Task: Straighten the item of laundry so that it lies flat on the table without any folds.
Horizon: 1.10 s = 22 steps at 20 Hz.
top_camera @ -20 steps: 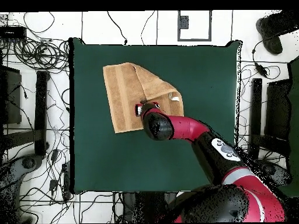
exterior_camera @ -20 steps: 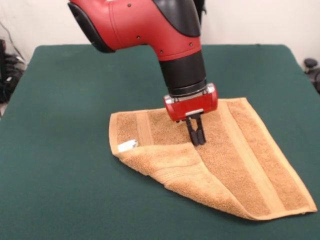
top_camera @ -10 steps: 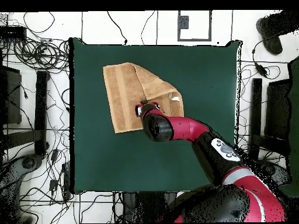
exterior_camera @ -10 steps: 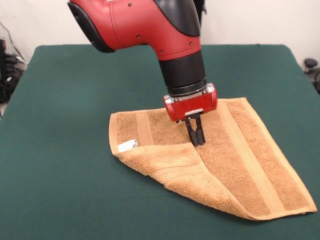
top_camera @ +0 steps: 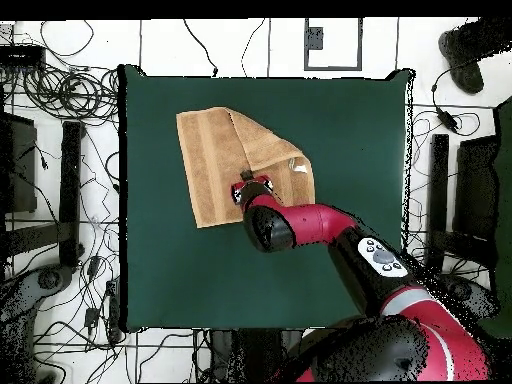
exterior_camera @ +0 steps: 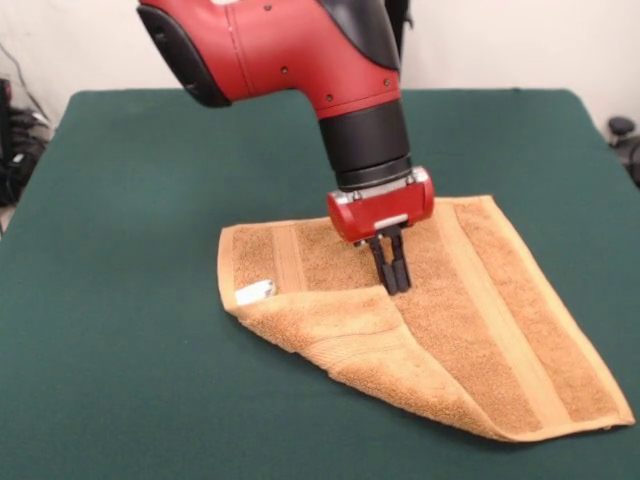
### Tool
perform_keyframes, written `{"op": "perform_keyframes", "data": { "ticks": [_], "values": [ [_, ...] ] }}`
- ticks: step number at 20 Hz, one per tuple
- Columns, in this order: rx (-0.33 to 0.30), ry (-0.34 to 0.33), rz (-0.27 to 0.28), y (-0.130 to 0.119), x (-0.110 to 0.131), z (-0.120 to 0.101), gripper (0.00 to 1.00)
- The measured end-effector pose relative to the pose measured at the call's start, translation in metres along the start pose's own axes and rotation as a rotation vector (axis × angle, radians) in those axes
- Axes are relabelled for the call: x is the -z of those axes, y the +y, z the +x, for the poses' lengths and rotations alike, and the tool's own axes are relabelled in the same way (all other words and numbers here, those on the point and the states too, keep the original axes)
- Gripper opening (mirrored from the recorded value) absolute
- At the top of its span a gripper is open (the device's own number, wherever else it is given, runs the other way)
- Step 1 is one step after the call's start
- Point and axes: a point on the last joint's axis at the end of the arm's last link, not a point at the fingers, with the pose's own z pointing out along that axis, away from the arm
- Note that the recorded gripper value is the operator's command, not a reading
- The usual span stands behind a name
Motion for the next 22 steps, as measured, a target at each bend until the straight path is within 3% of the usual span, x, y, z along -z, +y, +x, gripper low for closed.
{"op": "perform_keyframes", "data": {
  "ticks": [22],
  "values": [
    [-0.016,-0.031,0.0,-0.0078,0.0051,0.0071,0.0]
  ]
}}
